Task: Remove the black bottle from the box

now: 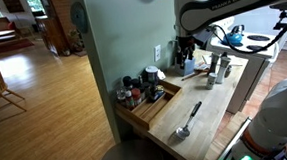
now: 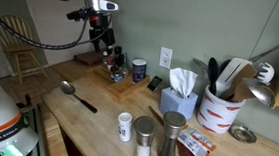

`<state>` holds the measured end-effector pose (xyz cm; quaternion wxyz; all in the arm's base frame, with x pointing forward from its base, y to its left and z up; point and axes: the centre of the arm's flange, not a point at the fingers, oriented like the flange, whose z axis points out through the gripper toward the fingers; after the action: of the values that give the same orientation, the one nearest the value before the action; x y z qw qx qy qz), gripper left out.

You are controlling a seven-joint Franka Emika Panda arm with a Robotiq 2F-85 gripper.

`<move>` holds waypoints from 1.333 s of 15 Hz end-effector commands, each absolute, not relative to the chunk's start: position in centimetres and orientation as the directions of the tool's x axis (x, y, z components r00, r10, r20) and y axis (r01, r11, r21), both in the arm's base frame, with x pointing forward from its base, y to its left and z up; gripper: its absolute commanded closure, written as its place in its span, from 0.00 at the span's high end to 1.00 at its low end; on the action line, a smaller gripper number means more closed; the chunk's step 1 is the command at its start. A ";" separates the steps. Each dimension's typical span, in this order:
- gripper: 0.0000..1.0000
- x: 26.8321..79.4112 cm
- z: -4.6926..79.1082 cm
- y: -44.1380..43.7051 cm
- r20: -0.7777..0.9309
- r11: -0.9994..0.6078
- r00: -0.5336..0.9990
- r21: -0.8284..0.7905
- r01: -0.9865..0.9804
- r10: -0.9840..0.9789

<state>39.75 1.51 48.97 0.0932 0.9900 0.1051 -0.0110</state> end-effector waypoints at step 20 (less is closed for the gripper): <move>1.00 48.9 45.6 5.2 0.289 -0.994 0.957 -0.105 0.037 0.005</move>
<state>46.64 4.15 47.51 -0.0339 0.9938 0.0248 0.1028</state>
